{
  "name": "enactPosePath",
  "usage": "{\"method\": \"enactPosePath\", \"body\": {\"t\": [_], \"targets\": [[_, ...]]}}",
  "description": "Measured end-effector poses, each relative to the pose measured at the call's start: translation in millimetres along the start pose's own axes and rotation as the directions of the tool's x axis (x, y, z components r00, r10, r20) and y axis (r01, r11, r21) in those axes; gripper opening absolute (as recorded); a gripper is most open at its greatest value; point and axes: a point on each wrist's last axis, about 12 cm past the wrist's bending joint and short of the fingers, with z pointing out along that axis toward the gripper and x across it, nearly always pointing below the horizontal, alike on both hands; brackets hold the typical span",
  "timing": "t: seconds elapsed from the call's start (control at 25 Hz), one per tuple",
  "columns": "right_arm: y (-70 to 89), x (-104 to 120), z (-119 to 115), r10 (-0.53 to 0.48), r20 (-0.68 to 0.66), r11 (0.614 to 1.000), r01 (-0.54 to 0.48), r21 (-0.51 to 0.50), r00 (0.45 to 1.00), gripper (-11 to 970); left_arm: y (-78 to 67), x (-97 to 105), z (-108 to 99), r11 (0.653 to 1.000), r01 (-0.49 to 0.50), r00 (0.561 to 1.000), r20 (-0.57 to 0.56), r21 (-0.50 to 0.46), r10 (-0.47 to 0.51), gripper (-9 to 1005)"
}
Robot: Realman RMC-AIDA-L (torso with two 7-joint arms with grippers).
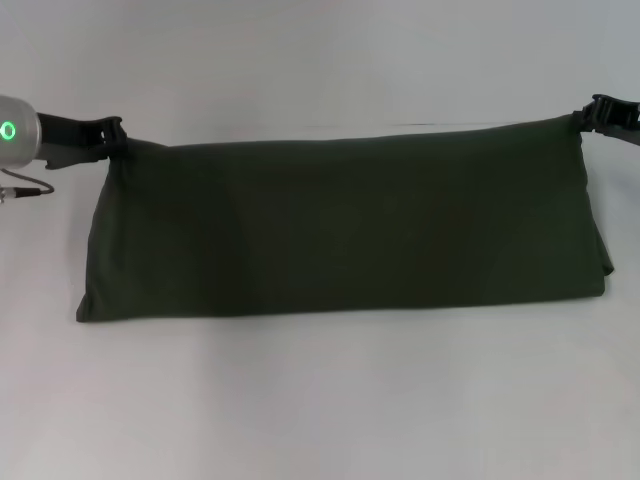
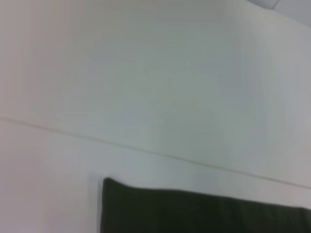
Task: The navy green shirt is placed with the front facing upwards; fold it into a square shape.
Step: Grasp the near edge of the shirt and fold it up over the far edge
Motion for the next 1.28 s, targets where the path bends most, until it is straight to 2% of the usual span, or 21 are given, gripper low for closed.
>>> {"method": "enactPosePath", "body": {"t": [0.36,0.52,0.8,1.28], "targets": [[9.1,-1,17,-0.053,0.048,0.996,0.049,0.072,0.997,66,-9.8,-9,14,1.000,-0.002,0.998,0.064,-0.025,0.004,49],[15.8,-4,23,-0.074,0.069,0.994,0.068,0.087,0.995,69,-8.9,-11,16,0.999,0.012,0.996,0.092,-0.037,-0.008,49],[28.5,-11,28,-0.111,0.075,0.991,0.105,0.081,0.991,74,-7.9,-14,16,0.999,0.017,0.993,0.117,-0.047,-0.011,48],[39.2,-19,31,-0.130,0.094,0.990,0.123,0.075,0.987,83,-9.7,-15,18,0.998,0.016,0.988,0.156,-0.056,-0.007,58]]}}
